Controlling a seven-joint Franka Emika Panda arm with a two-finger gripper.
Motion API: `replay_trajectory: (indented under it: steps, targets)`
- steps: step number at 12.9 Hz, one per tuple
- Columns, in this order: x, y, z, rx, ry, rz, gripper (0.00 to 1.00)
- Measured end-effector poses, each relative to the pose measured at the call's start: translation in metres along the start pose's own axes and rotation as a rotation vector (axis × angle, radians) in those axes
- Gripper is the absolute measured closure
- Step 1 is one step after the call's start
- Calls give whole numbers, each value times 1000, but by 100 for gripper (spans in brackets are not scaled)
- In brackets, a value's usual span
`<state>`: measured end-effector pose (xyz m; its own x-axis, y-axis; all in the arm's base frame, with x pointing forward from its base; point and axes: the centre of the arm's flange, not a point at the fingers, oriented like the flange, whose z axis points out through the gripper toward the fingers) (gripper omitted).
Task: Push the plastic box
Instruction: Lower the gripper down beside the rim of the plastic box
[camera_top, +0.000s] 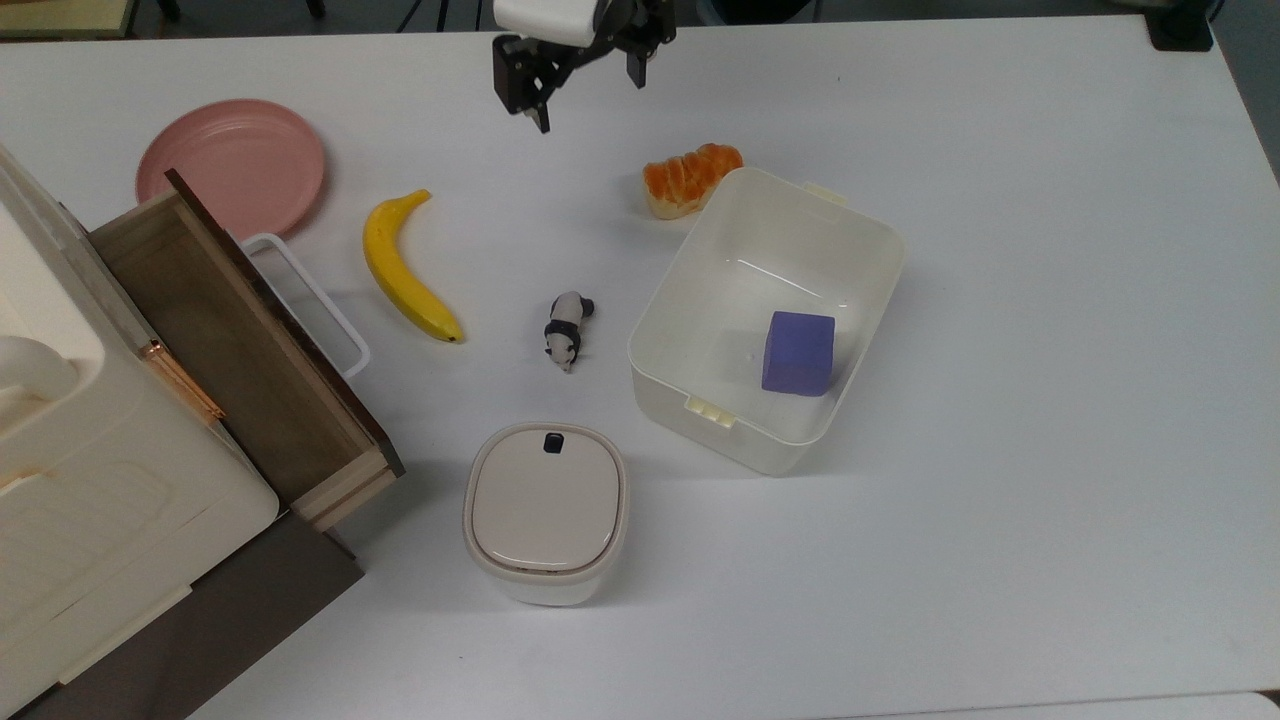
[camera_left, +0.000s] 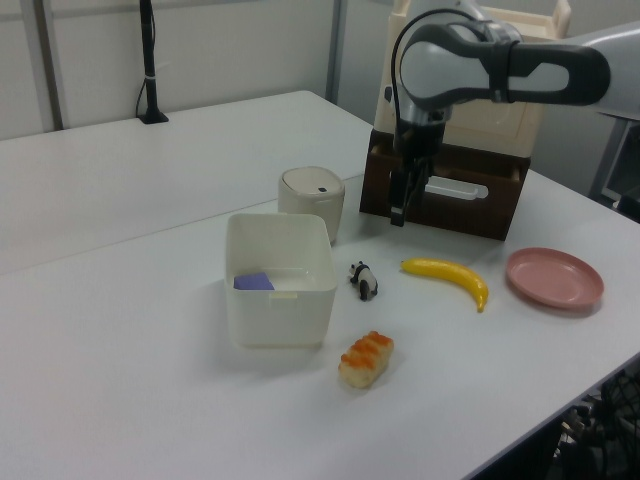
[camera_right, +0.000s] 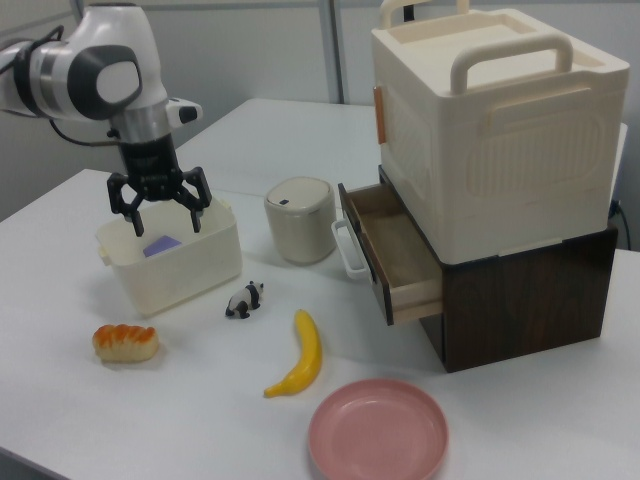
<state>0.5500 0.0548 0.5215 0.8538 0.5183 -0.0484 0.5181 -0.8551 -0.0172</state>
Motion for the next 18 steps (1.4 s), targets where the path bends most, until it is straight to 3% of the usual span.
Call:
replay_trajectory:
  steps: [3, 8, 13, 18]
  targets:
    - [4, 2, 20, -18, 29, -140, 0]
    - [7, 5, 38, -14, -4, -323, 0]
    - [27, 2, 83, -20, -79, -418, 0]
    - [48, -4, 113, -34, -63, -450, 0]
